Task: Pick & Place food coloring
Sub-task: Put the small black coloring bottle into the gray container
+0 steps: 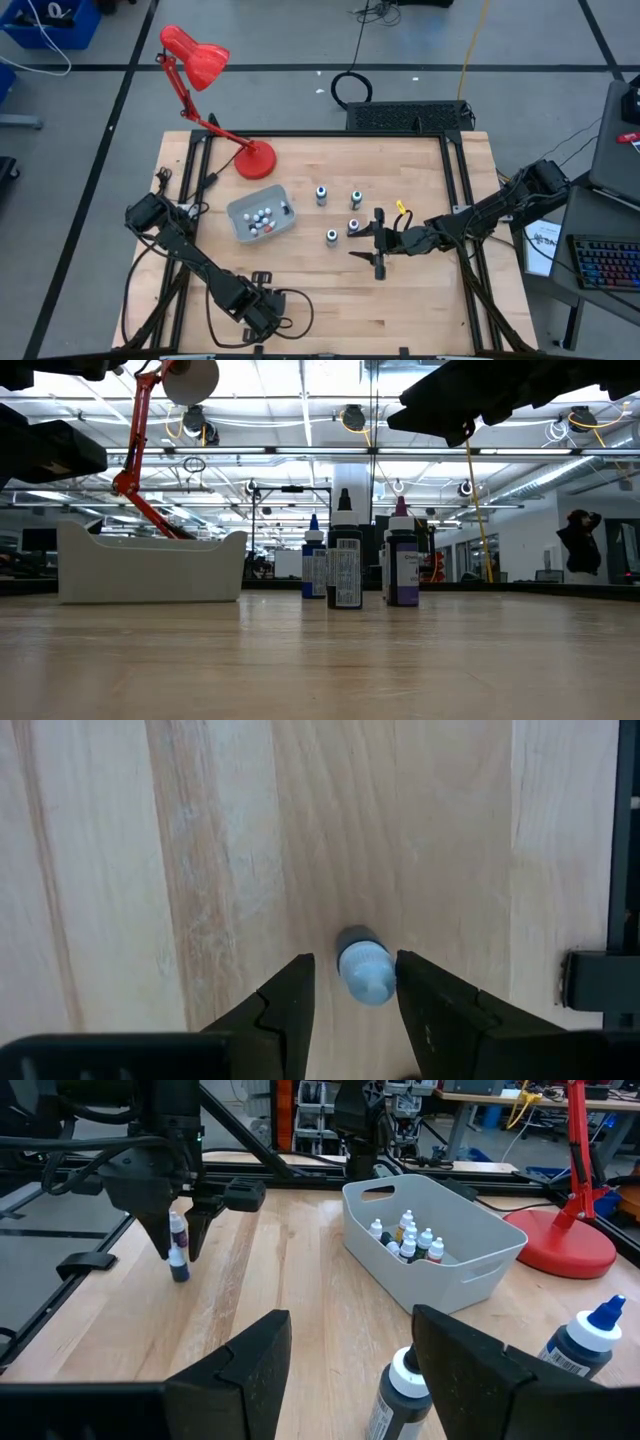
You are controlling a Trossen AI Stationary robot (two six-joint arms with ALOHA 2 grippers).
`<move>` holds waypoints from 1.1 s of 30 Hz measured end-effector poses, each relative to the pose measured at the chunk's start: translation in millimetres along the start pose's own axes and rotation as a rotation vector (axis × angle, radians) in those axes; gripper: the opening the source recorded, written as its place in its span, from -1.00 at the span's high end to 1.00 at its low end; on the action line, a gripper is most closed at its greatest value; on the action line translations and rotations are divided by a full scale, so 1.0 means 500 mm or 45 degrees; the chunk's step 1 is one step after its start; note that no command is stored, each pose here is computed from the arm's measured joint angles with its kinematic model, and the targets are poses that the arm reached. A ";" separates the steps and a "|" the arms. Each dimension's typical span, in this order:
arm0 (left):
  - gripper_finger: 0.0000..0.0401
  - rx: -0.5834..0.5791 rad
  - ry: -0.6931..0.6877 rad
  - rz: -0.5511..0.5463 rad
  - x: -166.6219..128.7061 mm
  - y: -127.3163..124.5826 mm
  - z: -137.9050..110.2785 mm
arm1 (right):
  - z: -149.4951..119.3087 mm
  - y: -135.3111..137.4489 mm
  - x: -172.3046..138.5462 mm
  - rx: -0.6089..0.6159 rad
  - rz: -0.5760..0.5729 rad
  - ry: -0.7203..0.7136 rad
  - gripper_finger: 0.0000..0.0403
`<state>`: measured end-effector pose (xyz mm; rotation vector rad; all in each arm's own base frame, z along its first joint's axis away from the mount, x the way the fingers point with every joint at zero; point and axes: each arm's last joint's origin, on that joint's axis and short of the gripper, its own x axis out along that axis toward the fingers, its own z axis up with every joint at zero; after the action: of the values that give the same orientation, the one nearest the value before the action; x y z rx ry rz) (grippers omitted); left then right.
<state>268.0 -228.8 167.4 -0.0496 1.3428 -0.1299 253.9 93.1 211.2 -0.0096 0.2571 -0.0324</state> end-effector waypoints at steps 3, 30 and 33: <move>0.28 -0.017 0.001 -0.003 0.000 0.000 0.000 | 0.000 0.000 0.000 0.000 0.000 0.000 0.03; 0.73 0.161 0.055 0.291 -0.161 0.036 0.022 | 0.000 0.000 0.000 0.013 0.000 0.000 0.03; 0.73 0.122 0.005 0.454 -0.231 0.072 0.021 | 0.000 0.000 0.000 0.013 0.000 0.000 0.03</move>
<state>254.9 -179.4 277.7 0.2699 1.3272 0.1076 253.9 93.1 211.2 0.0007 0.2569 -0.0337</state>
